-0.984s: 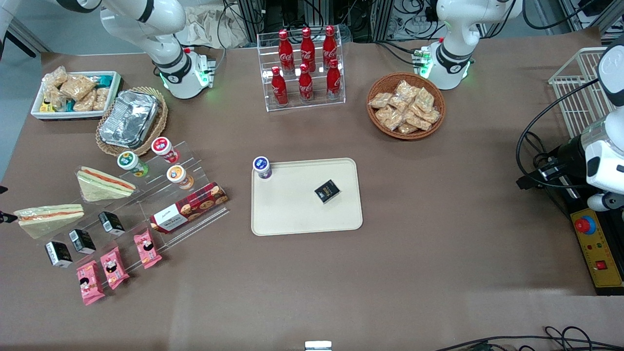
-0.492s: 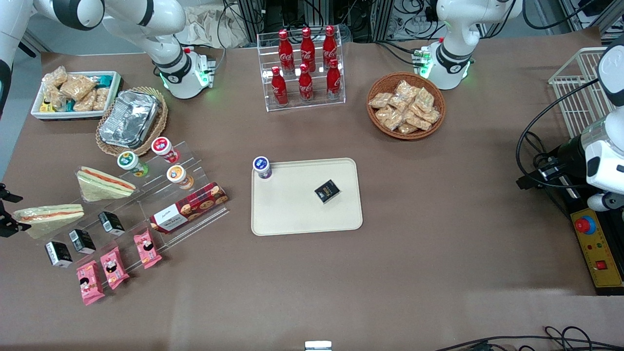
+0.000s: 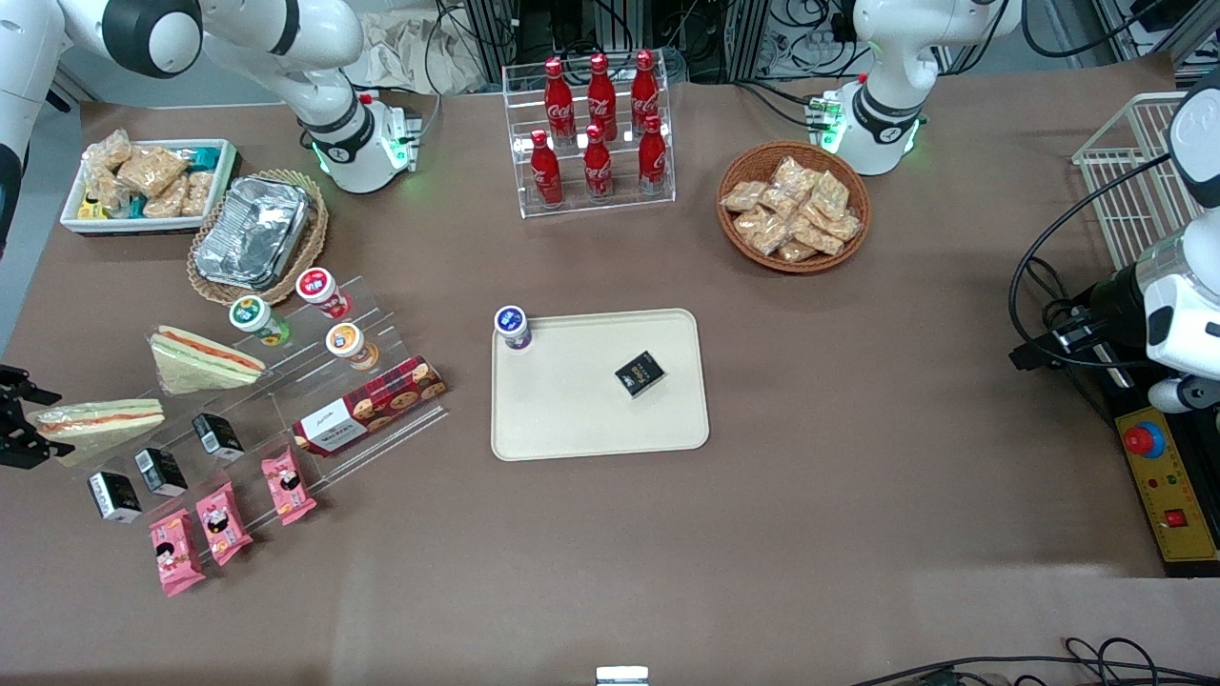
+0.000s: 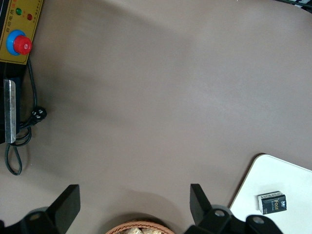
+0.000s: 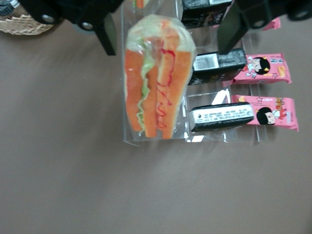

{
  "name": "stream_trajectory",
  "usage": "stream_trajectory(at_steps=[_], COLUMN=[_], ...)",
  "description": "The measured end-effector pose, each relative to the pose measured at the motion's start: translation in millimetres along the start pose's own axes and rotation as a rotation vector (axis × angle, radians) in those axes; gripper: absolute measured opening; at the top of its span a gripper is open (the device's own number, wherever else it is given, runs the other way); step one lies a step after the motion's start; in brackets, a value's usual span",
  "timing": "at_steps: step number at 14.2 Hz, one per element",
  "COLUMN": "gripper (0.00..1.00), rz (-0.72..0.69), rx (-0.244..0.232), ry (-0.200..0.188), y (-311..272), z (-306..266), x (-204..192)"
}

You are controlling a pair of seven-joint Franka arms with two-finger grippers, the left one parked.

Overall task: Place sandwich on tray
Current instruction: 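Close the right gripper on the lowest wrapped triangle sandwich, then lift the sandwich off the rack with the right gripper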

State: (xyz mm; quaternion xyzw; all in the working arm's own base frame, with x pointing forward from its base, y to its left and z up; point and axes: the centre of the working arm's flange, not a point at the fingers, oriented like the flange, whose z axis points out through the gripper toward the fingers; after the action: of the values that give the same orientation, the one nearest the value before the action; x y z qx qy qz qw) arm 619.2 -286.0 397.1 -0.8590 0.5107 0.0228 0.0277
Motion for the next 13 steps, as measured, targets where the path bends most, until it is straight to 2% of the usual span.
stream_trajectory(at_steps=[3, 5, 8, 9, 13], gripper=[0.52, 0.48, 0.23, 0.19, 0.15], rz=[-0.011, -0.013, -0.005, -0.005, -0.070], rx=[0.004, 0.014, 0.020, 0.024, 0.059], ry=[0.000, -0.004, 0.000, 0.005, 0.034], y=[2, 4, 9, 10, 8], z=[2, 1, -1, -4, -32], x=[2, 4, 8, 10, 7])
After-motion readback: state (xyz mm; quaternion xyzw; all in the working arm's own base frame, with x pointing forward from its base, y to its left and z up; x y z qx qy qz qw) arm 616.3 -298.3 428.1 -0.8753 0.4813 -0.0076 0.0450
